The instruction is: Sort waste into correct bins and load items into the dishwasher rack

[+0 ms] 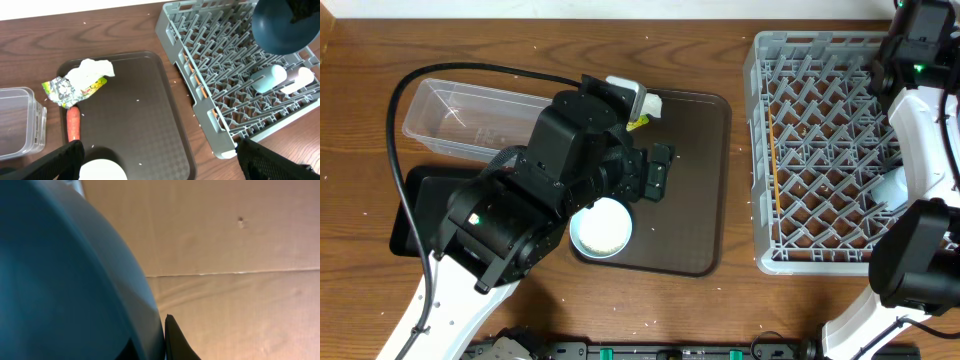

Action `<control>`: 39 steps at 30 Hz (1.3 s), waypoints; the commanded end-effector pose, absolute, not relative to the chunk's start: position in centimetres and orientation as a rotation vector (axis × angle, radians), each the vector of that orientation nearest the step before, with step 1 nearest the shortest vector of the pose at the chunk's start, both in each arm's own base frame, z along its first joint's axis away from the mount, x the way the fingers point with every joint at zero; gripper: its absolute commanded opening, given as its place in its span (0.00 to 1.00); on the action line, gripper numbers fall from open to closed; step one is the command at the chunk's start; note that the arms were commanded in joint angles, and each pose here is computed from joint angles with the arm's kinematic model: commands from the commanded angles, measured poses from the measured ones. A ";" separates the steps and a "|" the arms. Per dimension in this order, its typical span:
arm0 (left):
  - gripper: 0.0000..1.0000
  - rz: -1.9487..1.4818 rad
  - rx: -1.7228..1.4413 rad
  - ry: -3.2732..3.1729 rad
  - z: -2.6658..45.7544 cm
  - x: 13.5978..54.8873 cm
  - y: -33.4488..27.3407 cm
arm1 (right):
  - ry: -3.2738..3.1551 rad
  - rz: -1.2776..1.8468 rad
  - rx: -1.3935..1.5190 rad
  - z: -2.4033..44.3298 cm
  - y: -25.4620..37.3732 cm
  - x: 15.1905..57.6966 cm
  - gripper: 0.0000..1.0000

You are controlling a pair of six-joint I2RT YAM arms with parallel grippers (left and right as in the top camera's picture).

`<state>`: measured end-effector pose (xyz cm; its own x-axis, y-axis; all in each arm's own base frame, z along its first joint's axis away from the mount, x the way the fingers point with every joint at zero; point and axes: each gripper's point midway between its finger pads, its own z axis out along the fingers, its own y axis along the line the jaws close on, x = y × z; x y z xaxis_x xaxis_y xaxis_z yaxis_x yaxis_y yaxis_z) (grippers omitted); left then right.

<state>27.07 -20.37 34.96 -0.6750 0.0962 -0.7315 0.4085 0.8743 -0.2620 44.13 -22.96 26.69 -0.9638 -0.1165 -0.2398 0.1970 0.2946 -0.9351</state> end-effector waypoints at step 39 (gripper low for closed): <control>0.92 -0.032 0.203 2.661 26.0 24.5 -12.0 | 2.451 0.522 -0.212 30.8 8.2 33.1 0.85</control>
